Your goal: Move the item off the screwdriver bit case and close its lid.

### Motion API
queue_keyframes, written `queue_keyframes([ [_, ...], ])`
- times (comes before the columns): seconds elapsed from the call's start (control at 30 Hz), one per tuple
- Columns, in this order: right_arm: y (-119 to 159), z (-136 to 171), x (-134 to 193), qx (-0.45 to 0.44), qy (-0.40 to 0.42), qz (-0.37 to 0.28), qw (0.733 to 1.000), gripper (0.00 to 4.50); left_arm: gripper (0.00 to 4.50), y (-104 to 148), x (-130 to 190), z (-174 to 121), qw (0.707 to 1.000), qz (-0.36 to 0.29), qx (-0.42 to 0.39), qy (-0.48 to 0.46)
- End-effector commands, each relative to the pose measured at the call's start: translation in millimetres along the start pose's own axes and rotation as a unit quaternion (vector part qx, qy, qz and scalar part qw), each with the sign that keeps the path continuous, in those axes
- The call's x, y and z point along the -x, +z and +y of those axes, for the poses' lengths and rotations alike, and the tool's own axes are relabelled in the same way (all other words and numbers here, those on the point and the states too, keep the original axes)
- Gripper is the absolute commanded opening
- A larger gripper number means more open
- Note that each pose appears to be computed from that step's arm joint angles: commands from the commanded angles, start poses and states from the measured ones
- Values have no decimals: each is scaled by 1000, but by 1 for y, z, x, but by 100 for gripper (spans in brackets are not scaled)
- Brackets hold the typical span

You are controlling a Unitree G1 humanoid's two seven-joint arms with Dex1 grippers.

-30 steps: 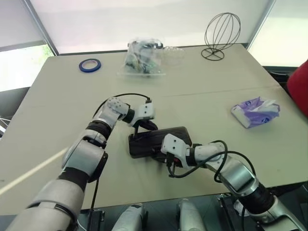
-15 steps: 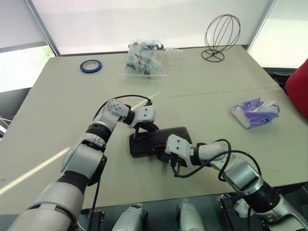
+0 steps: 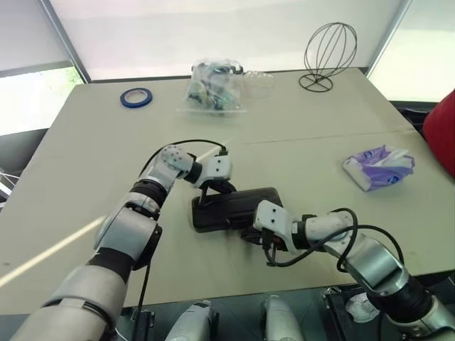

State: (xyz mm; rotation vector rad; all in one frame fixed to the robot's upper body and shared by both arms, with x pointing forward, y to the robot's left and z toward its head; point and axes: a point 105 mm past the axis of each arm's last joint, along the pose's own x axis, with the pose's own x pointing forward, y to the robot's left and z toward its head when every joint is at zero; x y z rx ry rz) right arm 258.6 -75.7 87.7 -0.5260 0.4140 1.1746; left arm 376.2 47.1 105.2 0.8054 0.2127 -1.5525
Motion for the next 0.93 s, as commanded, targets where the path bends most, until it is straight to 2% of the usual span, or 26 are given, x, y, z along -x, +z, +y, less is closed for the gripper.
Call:
queue_keyframes([
  [0.03, 10, -18, 2, 21, -39, -16, 999, 9, 0, -9, -5, -15, 999, 12, 8, -45],
  [0.47, 8, -56, -4, 15, -125, -4, 992, 9, 0, -12, -20, -38, 995, -4, 8, -97],
  [0.53, 8, -54, -3, 12, -119, -3, 993, 9, 0, -11, -21, -35, 996, -6, 5, -84],
  [0.6, 4, -32, -2, 7, -71, 5, 997, 9, 0, -7, -18, -19, 999, -8, 10, -34],
  [0.7, -4, 10, 12, 4, 3, 9, 1000, 9, 0, 4, 2, 13, 998, -23, 32, 52],
  [0.83, 5, 44, 51, -43, 31, -25, 998, 9, 0, 11, 59, 51, 981, -60, 78, 169],
  [0.93, 23, 44, 78, -74, -3, -79, 994, 9, 0, 7, 105, 63, 957, -102, 125, 239],
])
